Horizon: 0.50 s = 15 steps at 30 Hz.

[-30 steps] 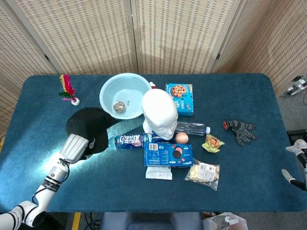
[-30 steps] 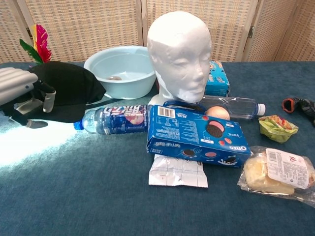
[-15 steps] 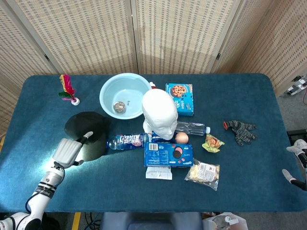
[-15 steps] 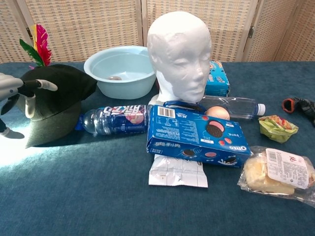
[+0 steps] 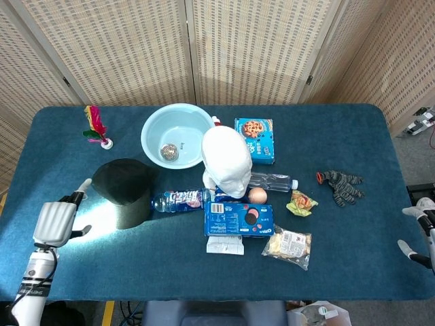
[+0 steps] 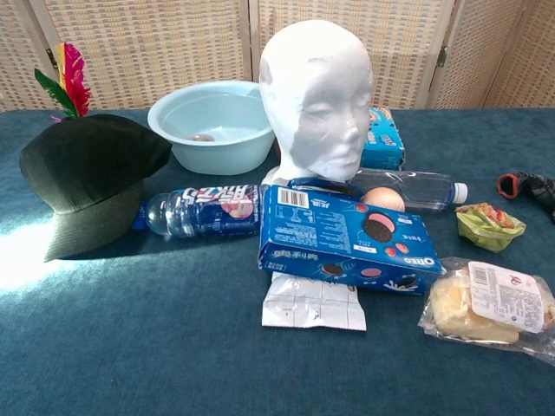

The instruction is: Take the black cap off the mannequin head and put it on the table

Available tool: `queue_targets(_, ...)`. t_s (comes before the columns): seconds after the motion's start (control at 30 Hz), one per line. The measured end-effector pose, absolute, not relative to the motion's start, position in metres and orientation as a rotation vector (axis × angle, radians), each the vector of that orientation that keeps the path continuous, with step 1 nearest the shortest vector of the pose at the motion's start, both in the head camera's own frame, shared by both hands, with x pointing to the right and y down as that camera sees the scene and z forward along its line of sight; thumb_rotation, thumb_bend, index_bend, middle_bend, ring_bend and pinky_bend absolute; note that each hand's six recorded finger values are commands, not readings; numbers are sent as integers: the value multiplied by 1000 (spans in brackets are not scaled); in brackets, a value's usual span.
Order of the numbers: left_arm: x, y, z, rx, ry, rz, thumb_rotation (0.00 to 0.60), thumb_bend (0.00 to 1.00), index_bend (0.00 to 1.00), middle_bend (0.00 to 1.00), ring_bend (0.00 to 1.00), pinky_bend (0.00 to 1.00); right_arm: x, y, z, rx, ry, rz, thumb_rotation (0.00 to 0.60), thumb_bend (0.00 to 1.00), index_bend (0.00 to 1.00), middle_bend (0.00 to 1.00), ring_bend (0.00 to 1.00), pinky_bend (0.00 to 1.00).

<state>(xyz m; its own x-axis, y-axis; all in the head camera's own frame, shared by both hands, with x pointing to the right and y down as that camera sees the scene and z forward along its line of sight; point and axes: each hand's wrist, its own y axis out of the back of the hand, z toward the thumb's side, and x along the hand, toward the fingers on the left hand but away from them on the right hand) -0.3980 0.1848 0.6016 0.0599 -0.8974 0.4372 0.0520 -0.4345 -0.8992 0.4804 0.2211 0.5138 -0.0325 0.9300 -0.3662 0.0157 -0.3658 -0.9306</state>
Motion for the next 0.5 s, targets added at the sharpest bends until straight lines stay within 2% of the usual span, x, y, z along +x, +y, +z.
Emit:
queue_targets(0.13,-417,200,586,-1476,929,-1524,600,74,57,273,363,610,477,218,517,-1495,-1019,1493,600,190,314,308,276,409)
queue_targets(0.5,-433,233,554,-1424,977,-1556,600,74,56,214,269,433,459,215,524,-1598,-974,1394,600,196,314,308,257,374)
